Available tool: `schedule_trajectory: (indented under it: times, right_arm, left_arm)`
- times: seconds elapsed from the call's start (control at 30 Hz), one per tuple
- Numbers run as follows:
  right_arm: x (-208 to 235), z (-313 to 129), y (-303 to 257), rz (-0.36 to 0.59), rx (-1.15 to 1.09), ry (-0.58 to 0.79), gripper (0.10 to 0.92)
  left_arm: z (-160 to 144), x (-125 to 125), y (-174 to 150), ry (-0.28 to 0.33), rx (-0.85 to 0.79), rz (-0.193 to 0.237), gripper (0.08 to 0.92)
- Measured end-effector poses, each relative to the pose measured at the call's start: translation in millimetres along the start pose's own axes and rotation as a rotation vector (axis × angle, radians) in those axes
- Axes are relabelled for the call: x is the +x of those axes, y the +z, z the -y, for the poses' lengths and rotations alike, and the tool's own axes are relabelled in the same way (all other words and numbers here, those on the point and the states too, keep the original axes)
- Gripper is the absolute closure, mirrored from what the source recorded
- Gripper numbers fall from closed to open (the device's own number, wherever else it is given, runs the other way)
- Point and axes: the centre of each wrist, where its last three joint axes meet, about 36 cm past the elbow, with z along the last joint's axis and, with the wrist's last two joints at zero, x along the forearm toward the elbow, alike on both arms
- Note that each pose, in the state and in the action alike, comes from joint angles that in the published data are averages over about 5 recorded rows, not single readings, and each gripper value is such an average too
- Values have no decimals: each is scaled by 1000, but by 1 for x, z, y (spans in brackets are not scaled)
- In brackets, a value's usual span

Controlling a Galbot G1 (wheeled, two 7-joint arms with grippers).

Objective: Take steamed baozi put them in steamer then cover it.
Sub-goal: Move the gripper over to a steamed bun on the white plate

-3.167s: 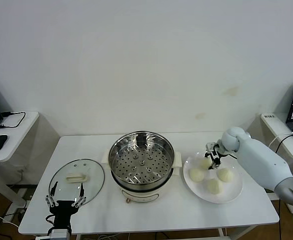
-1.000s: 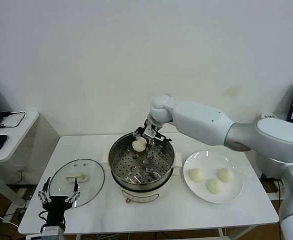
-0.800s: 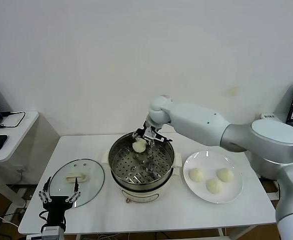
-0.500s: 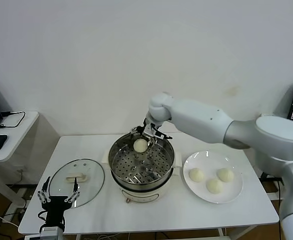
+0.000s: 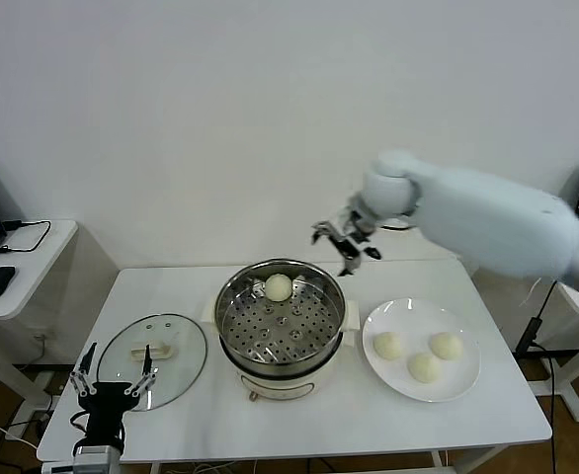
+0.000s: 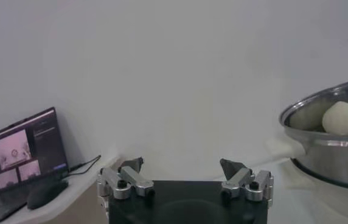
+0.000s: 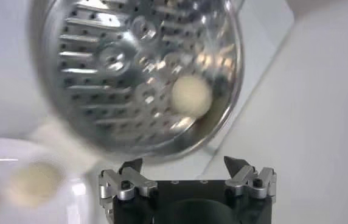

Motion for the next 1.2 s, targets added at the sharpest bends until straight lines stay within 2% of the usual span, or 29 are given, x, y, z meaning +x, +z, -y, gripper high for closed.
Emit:
schedule_trajectory:
  times: [0.2, 0.5, 0.83, 1.2]
  right_arm:
    - [-12, -55, 40, -44, -133, -31, 200]
    - [-64, -109, 65, -82, -226, -102, 200]
    - [-120, -124, 62, -86, -246, -154, 200]
    - [-164, -125, 48, -76, -252, -154, 200]
  left_arm:
    - [1, 0, 0, 5, -1, 0, 177]
    - [0, 1, 1, 2, -5, -10, 177]
    - [-3, 3, 5, -12, -9, -28, 177]
    - [-5, 2, 6, -18, -11, -28, 177]
